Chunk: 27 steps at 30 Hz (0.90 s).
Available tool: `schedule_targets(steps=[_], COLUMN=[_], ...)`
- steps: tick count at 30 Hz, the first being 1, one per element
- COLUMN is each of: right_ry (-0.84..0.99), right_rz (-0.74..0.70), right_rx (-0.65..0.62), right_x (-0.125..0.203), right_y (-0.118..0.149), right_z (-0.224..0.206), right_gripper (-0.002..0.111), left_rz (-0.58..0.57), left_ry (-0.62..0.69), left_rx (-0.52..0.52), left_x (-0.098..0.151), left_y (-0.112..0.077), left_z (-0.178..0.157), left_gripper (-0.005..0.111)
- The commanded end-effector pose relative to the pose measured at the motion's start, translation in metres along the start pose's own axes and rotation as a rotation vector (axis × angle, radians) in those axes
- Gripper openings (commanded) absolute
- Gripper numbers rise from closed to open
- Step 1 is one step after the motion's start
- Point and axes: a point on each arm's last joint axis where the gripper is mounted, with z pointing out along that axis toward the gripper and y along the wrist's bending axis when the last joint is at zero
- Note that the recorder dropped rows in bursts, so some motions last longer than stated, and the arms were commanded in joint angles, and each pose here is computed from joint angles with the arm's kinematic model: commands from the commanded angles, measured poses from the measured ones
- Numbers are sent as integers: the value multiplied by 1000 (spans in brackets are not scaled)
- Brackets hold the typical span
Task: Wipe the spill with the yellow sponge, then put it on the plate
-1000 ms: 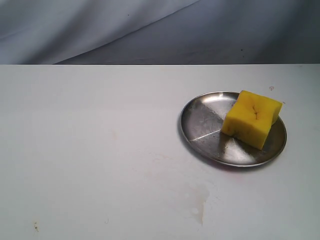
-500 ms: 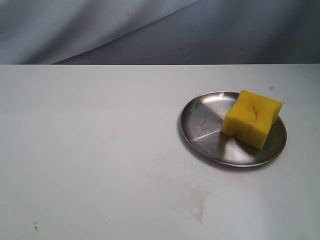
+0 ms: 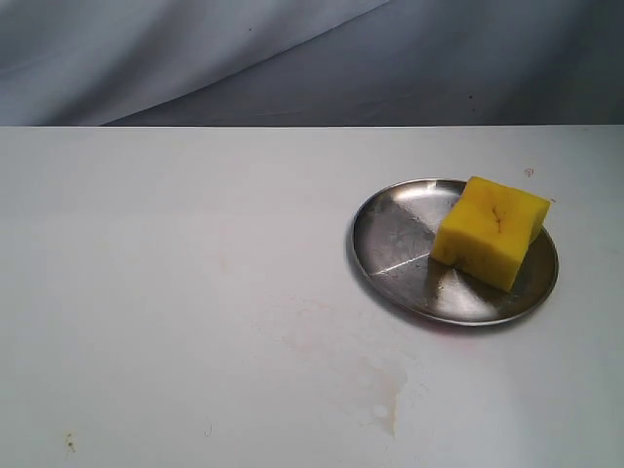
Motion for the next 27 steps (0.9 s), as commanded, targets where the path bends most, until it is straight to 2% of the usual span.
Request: schedule_targets(steps=[1, 27], right_ry=[19, 44], right_rz=[-1, 3], right_rx=[9, 9], right_x=[3, 5], right_y=[-1, -1], right_z=[0, 0], right_gripper=[0, 0], left_rz=[-17, -17], left_ry=[-11, -11], left_rx=[-6, -6], left_x=[-2, -2], left_y=[1, 1], left_z=[0, 0], left_gripper=[0, 0])
